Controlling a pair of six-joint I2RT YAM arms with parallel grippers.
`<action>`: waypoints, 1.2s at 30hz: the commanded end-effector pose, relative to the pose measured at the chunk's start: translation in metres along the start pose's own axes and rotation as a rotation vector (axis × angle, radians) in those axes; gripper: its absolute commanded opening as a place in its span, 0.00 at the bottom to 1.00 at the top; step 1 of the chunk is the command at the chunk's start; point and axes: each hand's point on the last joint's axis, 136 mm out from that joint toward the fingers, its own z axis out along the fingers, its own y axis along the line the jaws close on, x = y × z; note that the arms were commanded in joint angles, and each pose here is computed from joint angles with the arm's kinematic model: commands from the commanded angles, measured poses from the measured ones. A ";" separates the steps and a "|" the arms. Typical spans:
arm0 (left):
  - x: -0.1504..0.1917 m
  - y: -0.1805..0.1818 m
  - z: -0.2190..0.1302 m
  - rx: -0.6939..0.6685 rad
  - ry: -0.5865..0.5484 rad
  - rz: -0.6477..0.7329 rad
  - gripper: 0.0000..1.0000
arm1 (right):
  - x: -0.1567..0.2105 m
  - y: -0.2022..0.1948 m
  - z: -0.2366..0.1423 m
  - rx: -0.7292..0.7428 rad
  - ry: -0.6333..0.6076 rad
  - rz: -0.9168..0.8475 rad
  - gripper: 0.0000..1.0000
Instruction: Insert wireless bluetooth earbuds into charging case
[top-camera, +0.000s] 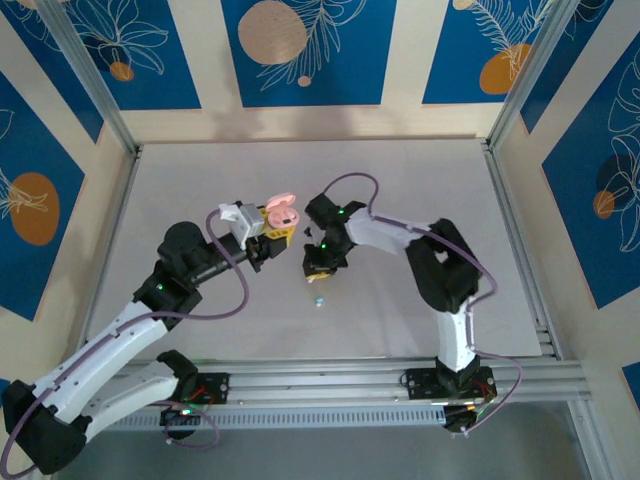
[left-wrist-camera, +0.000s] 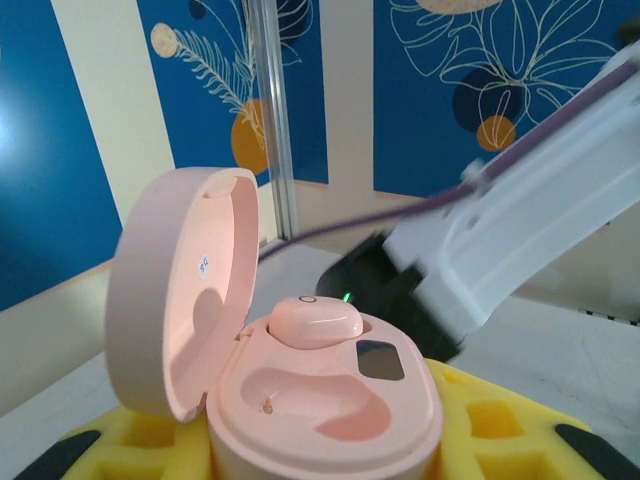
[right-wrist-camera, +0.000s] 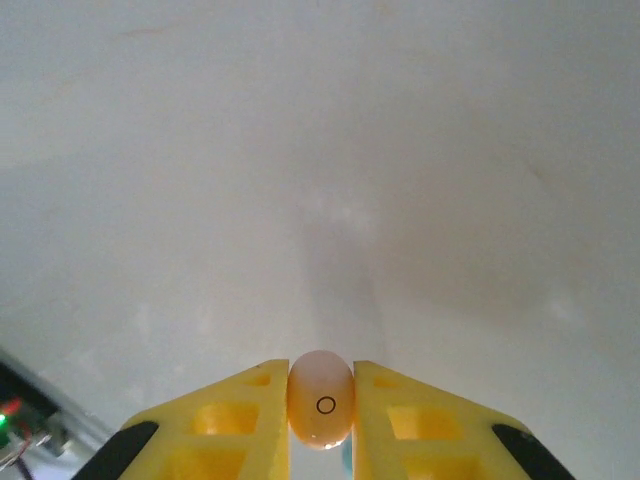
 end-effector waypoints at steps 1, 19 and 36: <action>0.002 0.004 0.006 -0.016 -0.007 0.000 0.32 | -0.013 0.012 -0.070 -0.052 -0.177 -0.015 0.21; 0.043 -0.002 0.046 0.071 0.000 0.020 0.32 | 0.027 0.100 -0.260 -0.292 -0.528 -0.252 0.21; 0.045 -0.007 0.049 0.088 0.007 0.035 0.32 | 0.019 0.132 -0.244 -0.313 -0.479 -0.310 0.21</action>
